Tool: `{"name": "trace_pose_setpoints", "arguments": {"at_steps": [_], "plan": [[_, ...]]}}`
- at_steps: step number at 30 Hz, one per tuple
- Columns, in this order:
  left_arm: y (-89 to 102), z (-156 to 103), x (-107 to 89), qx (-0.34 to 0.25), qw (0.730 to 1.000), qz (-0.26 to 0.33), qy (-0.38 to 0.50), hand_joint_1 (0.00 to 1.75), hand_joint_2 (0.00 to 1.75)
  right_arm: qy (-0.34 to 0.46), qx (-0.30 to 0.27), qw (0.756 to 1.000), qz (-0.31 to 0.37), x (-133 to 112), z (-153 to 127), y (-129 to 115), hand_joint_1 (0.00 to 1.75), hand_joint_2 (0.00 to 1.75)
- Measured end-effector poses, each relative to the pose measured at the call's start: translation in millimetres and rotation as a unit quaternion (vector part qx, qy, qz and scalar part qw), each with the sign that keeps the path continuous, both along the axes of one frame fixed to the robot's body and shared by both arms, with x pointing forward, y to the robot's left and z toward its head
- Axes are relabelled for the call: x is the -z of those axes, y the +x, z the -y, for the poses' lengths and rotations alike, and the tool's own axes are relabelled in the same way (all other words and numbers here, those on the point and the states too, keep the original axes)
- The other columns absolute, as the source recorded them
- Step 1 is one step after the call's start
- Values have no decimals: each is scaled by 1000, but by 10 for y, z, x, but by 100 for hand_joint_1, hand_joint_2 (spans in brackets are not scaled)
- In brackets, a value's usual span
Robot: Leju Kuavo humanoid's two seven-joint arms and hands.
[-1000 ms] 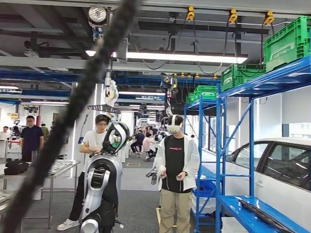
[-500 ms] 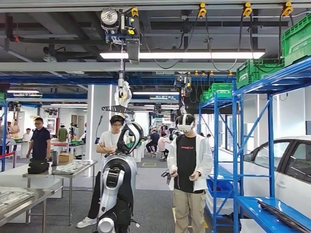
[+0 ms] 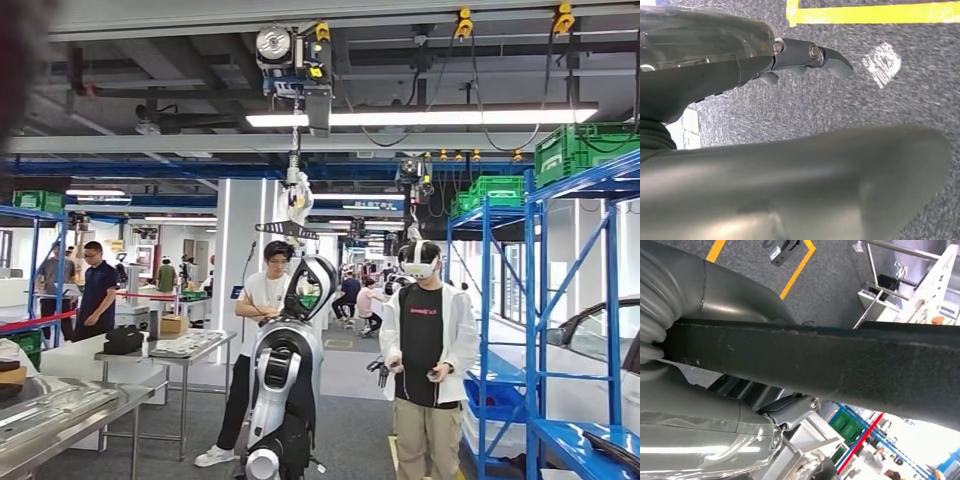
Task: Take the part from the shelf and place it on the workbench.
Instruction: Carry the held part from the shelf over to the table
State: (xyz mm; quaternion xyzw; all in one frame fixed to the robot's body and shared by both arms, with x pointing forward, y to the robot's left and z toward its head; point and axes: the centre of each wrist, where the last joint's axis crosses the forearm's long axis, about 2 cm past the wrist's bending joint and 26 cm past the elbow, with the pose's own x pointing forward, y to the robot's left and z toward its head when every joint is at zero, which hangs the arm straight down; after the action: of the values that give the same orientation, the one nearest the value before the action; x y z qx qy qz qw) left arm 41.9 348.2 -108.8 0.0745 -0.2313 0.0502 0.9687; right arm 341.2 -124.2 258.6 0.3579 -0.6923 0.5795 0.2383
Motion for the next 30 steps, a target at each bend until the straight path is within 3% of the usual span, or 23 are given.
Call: {"name": "trace_pose_setpoints", "arguments": {"at_steps": [30], "plan": [[3,-21,-2,2,1000,0,2,0,175,-7,-7,1000,5,-70,62,41,175,175]]}}
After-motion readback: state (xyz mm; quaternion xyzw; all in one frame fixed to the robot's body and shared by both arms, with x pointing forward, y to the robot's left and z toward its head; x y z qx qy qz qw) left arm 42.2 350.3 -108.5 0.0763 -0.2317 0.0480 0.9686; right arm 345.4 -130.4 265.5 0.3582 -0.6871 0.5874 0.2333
